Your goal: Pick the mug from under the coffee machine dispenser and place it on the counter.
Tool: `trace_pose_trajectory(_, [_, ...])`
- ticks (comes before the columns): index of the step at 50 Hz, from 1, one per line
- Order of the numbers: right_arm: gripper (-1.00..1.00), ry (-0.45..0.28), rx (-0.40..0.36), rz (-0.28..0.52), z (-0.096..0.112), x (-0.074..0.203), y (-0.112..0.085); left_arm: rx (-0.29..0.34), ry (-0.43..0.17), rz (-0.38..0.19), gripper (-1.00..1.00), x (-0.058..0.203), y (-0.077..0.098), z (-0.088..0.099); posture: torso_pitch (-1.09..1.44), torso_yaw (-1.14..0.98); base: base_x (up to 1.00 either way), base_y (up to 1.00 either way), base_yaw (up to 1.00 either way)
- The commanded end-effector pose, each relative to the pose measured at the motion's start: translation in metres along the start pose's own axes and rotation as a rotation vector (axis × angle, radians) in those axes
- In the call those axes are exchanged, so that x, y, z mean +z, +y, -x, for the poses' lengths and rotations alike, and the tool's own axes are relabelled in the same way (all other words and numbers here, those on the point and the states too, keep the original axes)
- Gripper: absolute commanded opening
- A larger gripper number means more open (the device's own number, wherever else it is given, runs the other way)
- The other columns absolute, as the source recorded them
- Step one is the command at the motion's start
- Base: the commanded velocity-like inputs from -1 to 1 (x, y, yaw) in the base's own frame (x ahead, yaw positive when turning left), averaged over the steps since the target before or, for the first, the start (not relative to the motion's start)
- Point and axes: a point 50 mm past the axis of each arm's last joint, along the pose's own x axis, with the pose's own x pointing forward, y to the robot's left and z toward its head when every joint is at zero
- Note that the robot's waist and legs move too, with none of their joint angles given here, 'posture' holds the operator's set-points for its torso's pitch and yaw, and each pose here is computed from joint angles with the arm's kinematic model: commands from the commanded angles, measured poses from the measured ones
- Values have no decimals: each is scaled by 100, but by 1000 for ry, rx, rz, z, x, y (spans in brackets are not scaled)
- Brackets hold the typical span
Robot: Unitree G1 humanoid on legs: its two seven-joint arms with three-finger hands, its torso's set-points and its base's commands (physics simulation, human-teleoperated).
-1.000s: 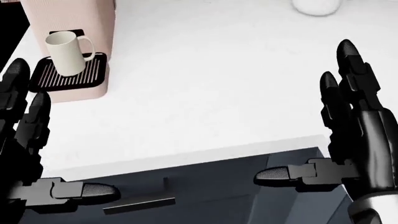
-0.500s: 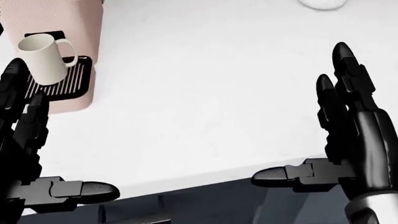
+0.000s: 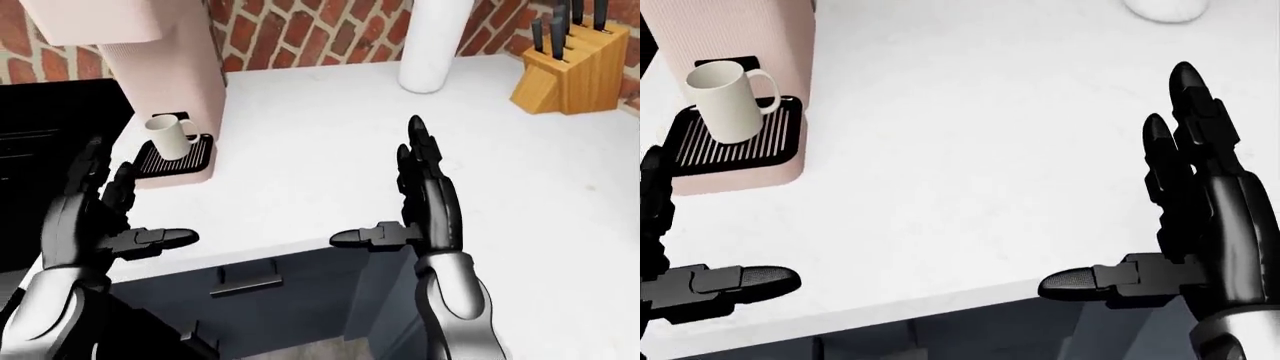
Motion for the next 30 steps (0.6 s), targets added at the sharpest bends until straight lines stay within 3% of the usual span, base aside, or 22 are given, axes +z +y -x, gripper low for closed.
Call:
trace_pose_trajectory(1, [100, -81, 4, 13, 1, 14, 1, 11, -80, -6, 100, 12, 2, -1, 0, 0, 0, 0, 0])
trace_pose_trajectory(19, [100, -81, 8, 3, 1, 14, 1, 2, -123, -15, 100, 9, 12, -33, 0, 0, 0, 0, 0])
trace_pose_trajectory(30, [100, -82, 7, 1, 1, 15, 1, -15, -123, -13, 100, 23, 12, -50, 0, 0, 0, 0, 0])
